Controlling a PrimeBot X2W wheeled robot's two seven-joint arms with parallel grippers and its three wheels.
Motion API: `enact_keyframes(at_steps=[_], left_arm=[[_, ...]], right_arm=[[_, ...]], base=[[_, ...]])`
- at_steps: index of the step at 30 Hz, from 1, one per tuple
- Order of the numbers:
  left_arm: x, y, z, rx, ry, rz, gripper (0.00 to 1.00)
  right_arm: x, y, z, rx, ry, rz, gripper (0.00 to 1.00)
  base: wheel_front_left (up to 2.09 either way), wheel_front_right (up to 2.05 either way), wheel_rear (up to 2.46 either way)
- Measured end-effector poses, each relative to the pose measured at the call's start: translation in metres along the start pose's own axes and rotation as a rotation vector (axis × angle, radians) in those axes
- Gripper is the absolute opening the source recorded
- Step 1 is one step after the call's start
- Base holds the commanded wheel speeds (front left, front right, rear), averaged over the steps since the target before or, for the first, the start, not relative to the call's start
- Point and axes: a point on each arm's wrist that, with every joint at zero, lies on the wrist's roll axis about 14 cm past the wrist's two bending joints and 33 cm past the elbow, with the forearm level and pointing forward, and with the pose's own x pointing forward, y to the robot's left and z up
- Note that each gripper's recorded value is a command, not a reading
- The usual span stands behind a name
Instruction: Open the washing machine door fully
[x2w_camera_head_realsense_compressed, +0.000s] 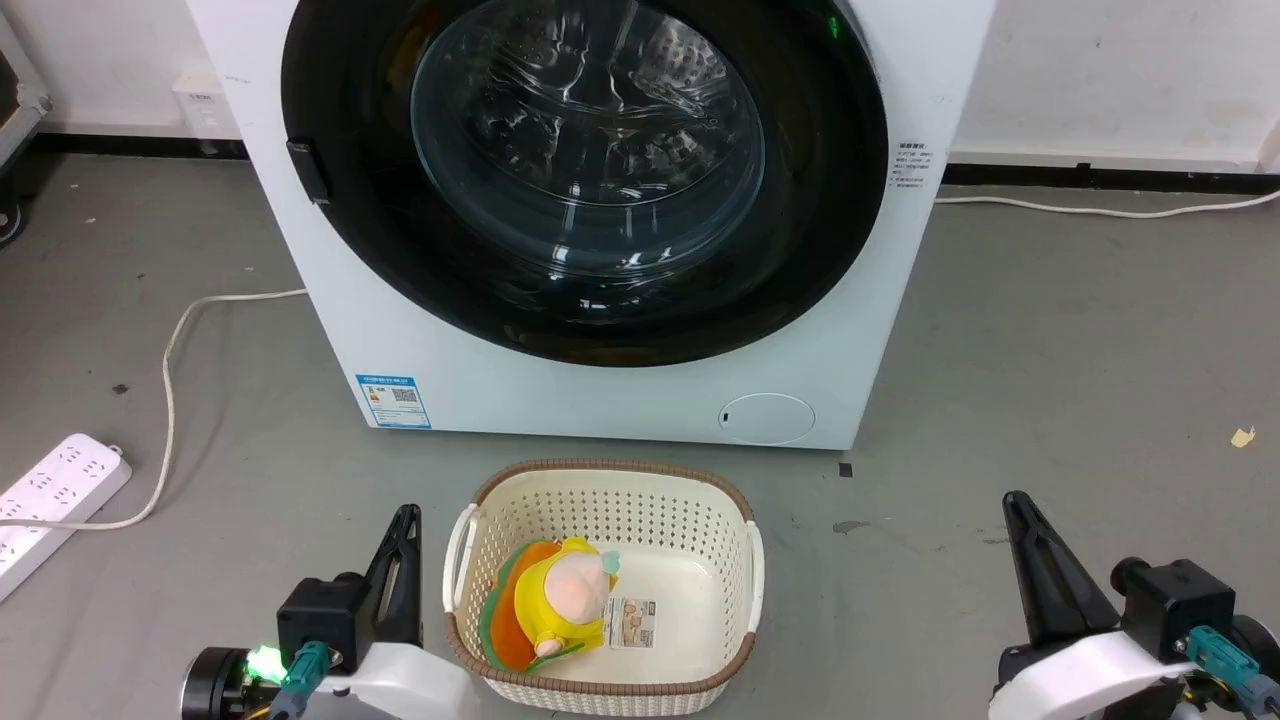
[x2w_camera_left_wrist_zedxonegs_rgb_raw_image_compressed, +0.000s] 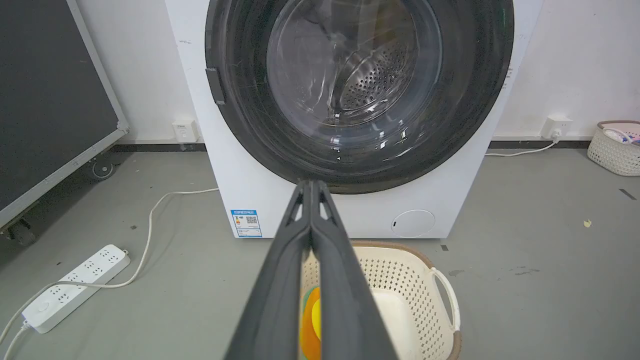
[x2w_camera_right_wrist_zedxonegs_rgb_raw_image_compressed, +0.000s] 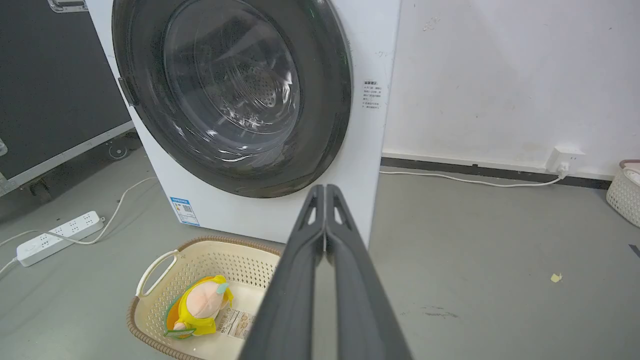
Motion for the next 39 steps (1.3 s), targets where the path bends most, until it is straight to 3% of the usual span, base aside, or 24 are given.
enact_keyframes(at_steps=[31, 32, 39], left_arm=[[0.0005, 0.0084, -0.0018, 0.017, 0.029, 0.018, 0.00], [0.0005, 0.0083, -0.0020, 0.017, 0.029, 0.018, 1.00], [0.0005, 0.0069, -0.0022, 0.015, 0.029, 0.014, 1.00]], right_arm=[[0.0024, 0.0012, -0.0042, -0.055, 0.042, 0.006, 0.00], [0.0024, 0.0013, -0.0043, -0.055, 0.042, 0.006, 1.00], [0.0022, 0.0009, -0.0041, -0.053, 0.041, 0.005, 1.00]], base=[[0.00, 0.00, 0.00], [0.00, 0.00, 0.00], [0.00, 0.00, 0.00]])
